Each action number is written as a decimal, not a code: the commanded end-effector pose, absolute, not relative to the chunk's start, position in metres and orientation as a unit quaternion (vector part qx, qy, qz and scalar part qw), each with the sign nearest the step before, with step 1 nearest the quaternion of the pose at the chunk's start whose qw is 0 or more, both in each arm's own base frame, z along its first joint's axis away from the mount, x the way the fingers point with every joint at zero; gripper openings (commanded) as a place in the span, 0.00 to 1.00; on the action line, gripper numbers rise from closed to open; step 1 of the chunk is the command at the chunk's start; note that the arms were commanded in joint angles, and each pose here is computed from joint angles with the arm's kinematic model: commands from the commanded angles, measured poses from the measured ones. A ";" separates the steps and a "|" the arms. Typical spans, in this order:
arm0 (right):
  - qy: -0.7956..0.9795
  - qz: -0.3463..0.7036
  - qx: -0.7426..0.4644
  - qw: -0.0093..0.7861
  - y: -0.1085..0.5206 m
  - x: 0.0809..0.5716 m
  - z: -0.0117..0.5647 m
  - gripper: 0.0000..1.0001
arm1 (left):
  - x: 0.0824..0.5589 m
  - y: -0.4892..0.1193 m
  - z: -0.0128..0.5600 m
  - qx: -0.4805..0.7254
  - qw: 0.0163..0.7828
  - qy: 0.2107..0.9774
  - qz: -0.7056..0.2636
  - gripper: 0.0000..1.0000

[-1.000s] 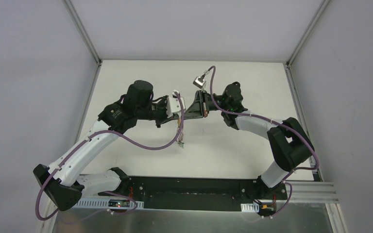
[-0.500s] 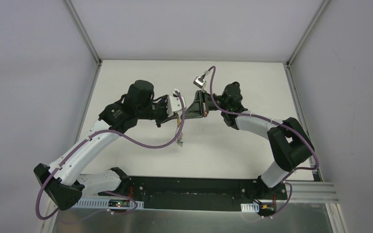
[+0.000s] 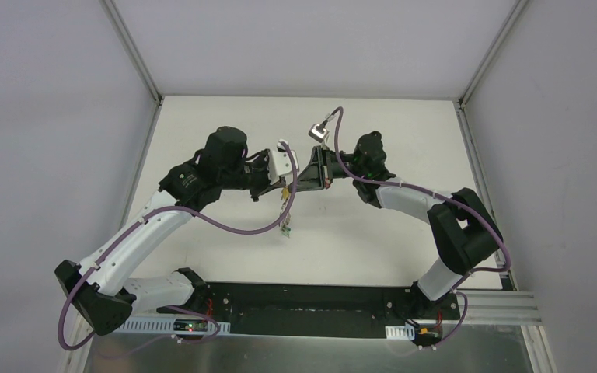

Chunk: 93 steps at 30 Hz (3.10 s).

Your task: Put the keys on the keyring

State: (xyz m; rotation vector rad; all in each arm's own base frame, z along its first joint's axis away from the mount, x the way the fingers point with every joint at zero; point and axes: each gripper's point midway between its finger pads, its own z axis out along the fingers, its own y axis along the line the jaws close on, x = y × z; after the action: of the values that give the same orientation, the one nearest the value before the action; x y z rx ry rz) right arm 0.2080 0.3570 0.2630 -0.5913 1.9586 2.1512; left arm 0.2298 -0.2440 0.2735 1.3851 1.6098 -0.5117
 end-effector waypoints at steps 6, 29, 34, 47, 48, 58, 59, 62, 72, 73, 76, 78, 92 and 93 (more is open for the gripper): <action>0.627 0.729 -0.252 0.109 0.356 0.192 0.285 0.00 | 0.239 -0.246 0.290 0.559 0.492 0.638 -0.197 0.00; 0.663 0.671 -0.293 0.157 0.341 0.199 0.259 0.17 | 0.204 -0.248 0.277 0.604 0.439 0.616 -0.250 0.00; 0.658 0.655 -0.326 0.179 0.330 0.196 0.257 0.47 | 0.195 -0.247 0.282 0.618 0.431 0.605 -0.258 0.00; 0.657 0.570 -0.418 0.261 0.314 0.204 0.248 0.65 | 0.171 -0.251 0.306 0.616 0.401 0.601 -0.315 0.00; 0.655 0.564 -0.426 0.267 0.313 0.205 0.250 0.66 | 0.170 -0.252 0.307 0.616 0.400 0.599 -0.319 0.00; 0.634 0.547 -0.472 0.274 0.309 0.186 0.254 0.70 | 0.173 -0.263 0.316 0.592 0.400 0.608 -0.346 0.00; 0.634 0.549 -0.471 0.273 0.309 0.185 0.256 0.70 | 0.176 -0.264 0.316 0.587 0.401 0.613 -0.345 0.00; 0.634 0.553 -0.467 0.272 0.308 0.181 0.261 0.70 | 0.183 -0.266 0.316 0.571 0.404 0.627 -0.343 0.00; 0.646 0.548 -0.449 0.282 0.308 0.186 0.263 0.70 | 0.200 -0.268 0.323 0.524 0.411 0.668 -0.331 0.00; 0.648 0.547 -0.448 0.284 0.308 0.188 0.262 0.70 | 0.200 -0.268 0.323 0.522 0.410 0.669 -0.333 0.00; 0.647 0.545 -0.449 0.287 0.308 0.188 0.261 0.71 | 0.200 -0.271 0.325 0.510 0.408 0.675 -0.344 0.00; 0.648 0.543 -0.449 0.290 0.307 0.189 0.260 0.70 | 0.199 -0.272 0.325 0.505 0.405 0.677 -0.351 0.00; 0.654 0.519 -0.456 0.308 0.301 0.196 0.251 0.70 | 0.196 -0.280 0.322 0.485 0.391 0.685 -0.379 0.00; 0.652 0.520 -0.458 0.307 0.301 0.194 0.252 0.70 | 0.197 -0.280 0.322 0.481 0.390 0.687 -0.380 0.00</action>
State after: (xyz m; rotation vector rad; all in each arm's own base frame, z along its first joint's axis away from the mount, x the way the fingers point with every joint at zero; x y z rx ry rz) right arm 0.1960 0.3050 0.2382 -1.1783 1.8132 1.4147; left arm 0.1966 -0.2739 0.3050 1.2591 1.7976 -0.9193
